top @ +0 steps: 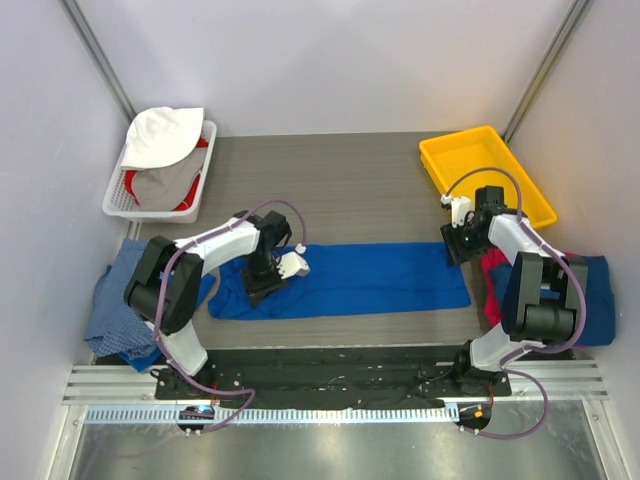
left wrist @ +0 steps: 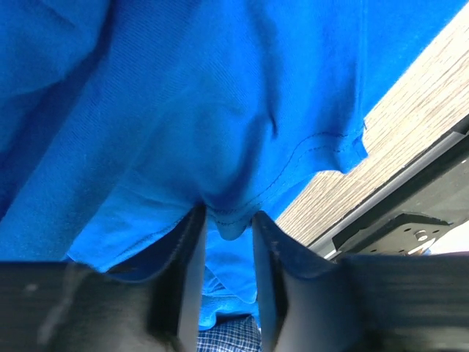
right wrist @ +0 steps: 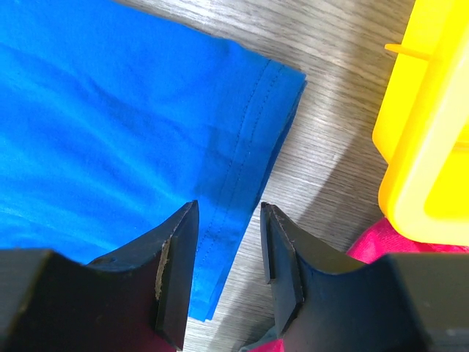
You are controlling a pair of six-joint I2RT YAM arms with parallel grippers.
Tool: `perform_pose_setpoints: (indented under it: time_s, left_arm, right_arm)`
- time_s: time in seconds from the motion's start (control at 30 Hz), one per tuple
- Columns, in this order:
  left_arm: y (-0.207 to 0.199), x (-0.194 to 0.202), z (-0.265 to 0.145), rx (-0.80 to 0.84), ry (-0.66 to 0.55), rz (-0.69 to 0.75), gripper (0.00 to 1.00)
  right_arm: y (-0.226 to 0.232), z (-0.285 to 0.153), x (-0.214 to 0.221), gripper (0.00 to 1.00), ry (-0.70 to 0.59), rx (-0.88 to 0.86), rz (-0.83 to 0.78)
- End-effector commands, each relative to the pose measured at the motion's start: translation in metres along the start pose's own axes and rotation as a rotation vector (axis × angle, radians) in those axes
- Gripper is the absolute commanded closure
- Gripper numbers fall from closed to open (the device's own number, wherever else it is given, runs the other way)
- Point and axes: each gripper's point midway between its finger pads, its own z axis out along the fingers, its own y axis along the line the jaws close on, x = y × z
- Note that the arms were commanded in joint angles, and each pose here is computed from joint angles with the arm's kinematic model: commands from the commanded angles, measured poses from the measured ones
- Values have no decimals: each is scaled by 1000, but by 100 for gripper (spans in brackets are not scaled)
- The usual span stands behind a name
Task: Fold and stack the t-shirts
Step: Fold the other side of the tshirt into a rectangle
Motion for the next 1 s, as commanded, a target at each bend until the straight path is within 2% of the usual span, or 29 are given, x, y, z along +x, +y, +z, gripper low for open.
perform_pose_setpoints:
  time_s: [0.0, 0.13, 0.23, 0.3, 0.47, 0.73, 0.97]
  left_arm:
    - [3, -10, -8, -8, -50, 1, 69]
    - [-1, -8, -18, -11, -61, -17, 78]
    - [-5, -8, -29, -13, -76, -20, 79]
    - [-6, -7, -33, -16, -75, -18, 79]
    - [-9, -8, -40, -12, -80, -21, 70]
    - [-11, -4, -28, 10, -60, -23, 72]
    - [-21, -4, -30, 44, -72, -21, 67]
  right_arm:
    - [2, -8, -4, 54, -30, 8, -21]
    - [4, -5, -3, 54, -22, -7, -16]
    - [5, -4, -4, 54, -26, -15, -13]
    - [6, -2, -4, 54, -23, -23, -9]
    - [7, -1, -3, 54, -21, -28, -8]
    - [5, -6, -4, 55, -27, -11, -20]
    - [5, -6, -3, 55, -23, -11, -17]
